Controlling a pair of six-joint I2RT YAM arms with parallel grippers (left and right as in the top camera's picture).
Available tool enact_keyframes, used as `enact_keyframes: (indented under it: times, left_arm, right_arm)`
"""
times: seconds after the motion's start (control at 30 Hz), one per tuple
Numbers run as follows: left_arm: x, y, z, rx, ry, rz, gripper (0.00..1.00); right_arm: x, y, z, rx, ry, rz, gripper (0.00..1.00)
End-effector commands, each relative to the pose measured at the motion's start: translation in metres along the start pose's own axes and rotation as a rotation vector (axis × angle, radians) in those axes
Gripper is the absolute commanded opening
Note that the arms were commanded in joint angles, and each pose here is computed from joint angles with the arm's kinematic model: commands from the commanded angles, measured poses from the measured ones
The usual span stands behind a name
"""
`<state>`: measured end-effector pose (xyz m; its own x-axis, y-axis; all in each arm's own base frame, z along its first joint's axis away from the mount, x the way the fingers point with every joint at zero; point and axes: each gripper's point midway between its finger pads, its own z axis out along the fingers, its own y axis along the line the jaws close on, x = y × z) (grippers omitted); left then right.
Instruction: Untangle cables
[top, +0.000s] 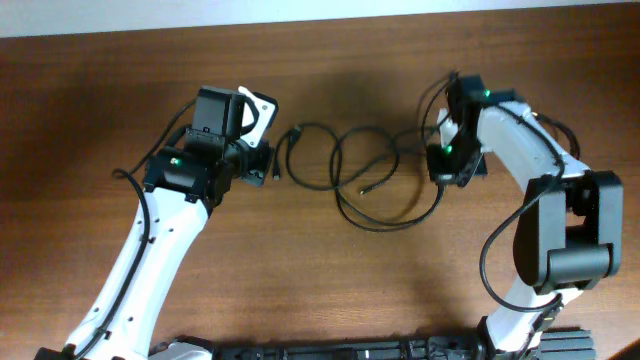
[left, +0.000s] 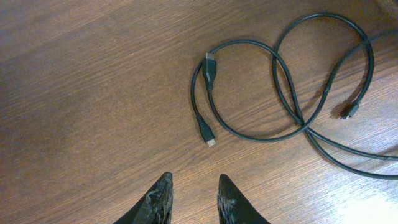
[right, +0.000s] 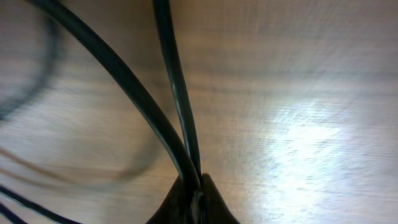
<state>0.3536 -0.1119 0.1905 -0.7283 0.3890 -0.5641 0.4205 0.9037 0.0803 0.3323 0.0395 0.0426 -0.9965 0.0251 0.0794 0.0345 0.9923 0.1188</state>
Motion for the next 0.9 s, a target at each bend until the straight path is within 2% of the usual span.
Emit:
enact_keyframes:
  times: [0.0, 0.2, 0.8, 0.87]
  left_arm:
    - [-0.007, 0.002, -0.008, -0.01, -0.029, -0.011, 0.24]
    - [-0.007, 0.002, -0.008, -0.01, -0.029, -0.011, 0.24]
    - [-0.007, 0.002, -0.008, -0.01, -0.029, -0.011, 0.23]
    - [-0.007, 0.002, -0.008, -0.01, -0.029, -0.011, 0.23]
  right_arm:
    - [-0.027, 0.018, -0.047, -0.071, -0.086, -0.005, 0.04]
    - [-0.034, 0.052, -0.08, -0.244, -0.113, -0.024, 0.05]
    - [-0.024, 0.05, -0.078, -0.237, -0.071, -0.014, 0.06]
    - [-0.023, 0.05, -0.078, -0.236, -0.066, -0.013, 0.11]
